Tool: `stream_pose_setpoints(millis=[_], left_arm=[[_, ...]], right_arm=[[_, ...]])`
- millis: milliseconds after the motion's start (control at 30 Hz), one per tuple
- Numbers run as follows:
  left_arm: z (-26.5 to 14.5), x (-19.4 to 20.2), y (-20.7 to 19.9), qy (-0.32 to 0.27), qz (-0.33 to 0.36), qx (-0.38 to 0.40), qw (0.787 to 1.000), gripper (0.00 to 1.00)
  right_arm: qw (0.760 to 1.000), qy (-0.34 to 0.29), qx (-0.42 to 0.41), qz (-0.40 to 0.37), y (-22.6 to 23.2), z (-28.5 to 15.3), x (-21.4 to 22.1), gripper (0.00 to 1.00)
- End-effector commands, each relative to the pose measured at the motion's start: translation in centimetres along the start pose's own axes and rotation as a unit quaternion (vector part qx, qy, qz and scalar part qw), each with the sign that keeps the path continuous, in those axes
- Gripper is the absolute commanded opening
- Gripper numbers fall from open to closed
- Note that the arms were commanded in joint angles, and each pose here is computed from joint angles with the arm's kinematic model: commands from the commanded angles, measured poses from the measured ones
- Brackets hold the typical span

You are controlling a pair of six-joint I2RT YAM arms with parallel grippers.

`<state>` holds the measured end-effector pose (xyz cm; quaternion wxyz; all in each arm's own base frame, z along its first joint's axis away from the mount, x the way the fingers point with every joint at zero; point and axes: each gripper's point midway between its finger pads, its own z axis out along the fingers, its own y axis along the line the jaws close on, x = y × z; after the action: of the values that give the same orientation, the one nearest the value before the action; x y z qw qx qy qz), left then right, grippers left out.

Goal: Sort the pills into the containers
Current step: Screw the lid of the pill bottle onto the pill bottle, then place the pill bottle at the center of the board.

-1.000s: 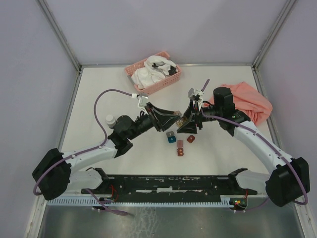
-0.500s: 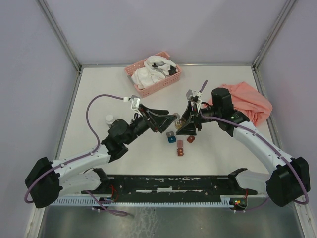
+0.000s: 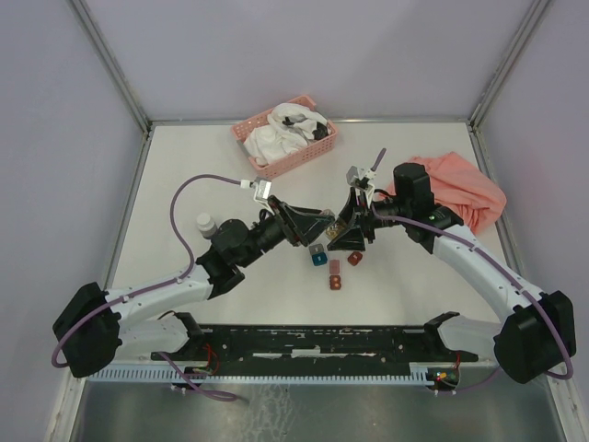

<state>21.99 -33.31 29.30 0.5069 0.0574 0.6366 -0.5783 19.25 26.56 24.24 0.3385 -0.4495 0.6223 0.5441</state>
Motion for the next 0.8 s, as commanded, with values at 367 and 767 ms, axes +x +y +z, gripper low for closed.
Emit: stream_pose_setpoints(millis=[367, 767], left_arm=[[1.1, -1.2, -2.4, -0.005, -0.011, 0.031, 0.999, 0.56], [0.9, -0.5, -1.9, 0.006, -0.014, 0.023, 1.000, 0.16]], right_arm=[[1.000, -0.010, -0.008, -0.026, 0.2, 0.1, -1.2, 0.02], [1.000, -0.008, -0.003, -0.027, 0.0, 0.1, -0.9, 0.22]])
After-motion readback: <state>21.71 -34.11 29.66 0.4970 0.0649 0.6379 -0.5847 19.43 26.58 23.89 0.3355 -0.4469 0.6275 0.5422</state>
